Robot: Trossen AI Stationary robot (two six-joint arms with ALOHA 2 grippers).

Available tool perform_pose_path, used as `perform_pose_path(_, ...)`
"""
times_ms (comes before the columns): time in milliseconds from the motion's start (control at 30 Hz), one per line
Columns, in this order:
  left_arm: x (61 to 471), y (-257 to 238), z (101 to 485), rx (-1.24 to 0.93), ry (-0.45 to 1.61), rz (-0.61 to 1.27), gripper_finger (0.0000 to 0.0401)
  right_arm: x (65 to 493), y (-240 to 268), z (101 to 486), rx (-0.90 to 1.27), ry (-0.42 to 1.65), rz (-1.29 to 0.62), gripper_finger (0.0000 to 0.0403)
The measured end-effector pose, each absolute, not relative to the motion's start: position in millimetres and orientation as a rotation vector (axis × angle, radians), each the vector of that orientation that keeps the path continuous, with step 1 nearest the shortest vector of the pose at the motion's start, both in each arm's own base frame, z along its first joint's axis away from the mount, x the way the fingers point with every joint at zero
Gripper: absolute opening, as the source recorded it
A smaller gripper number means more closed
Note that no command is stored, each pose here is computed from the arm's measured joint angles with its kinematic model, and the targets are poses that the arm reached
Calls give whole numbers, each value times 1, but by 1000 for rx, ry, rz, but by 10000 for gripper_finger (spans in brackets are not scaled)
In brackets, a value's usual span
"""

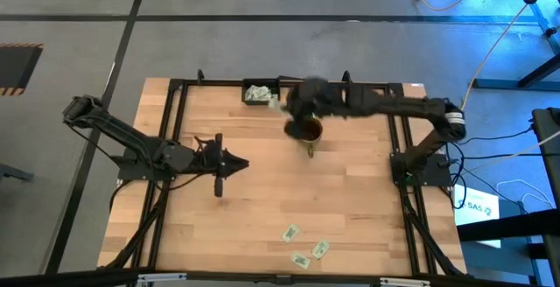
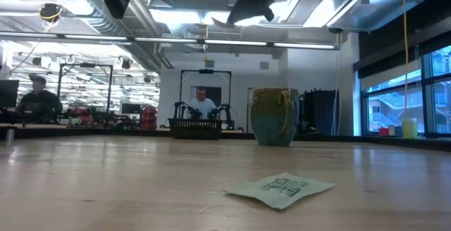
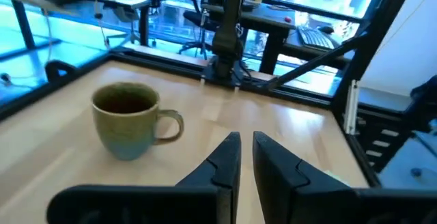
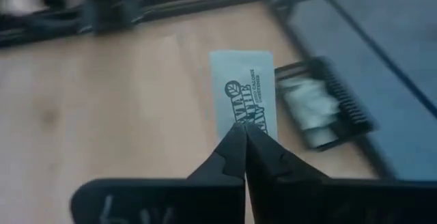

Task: Pick and place Stevia / Truvia into bins
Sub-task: Put the stevia packet into the black container

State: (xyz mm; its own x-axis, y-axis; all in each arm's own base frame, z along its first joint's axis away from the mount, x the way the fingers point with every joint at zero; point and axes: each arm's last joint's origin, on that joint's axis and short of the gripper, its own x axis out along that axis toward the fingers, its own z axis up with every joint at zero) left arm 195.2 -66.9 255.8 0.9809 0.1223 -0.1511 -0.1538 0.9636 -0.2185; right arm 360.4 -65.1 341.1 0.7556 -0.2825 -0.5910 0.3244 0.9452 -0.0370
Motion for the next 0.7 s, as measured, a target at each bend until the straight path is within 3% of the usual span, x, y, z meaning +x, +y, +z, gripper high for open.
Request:
perform_pose_path(233,197,-57,254,-156,159,185,33,389,-142,337,109,623,-463,0)
perform_pose_path(700,198,-44,245,-154,252,227,33,453,-231,243,192,824,-485,0)
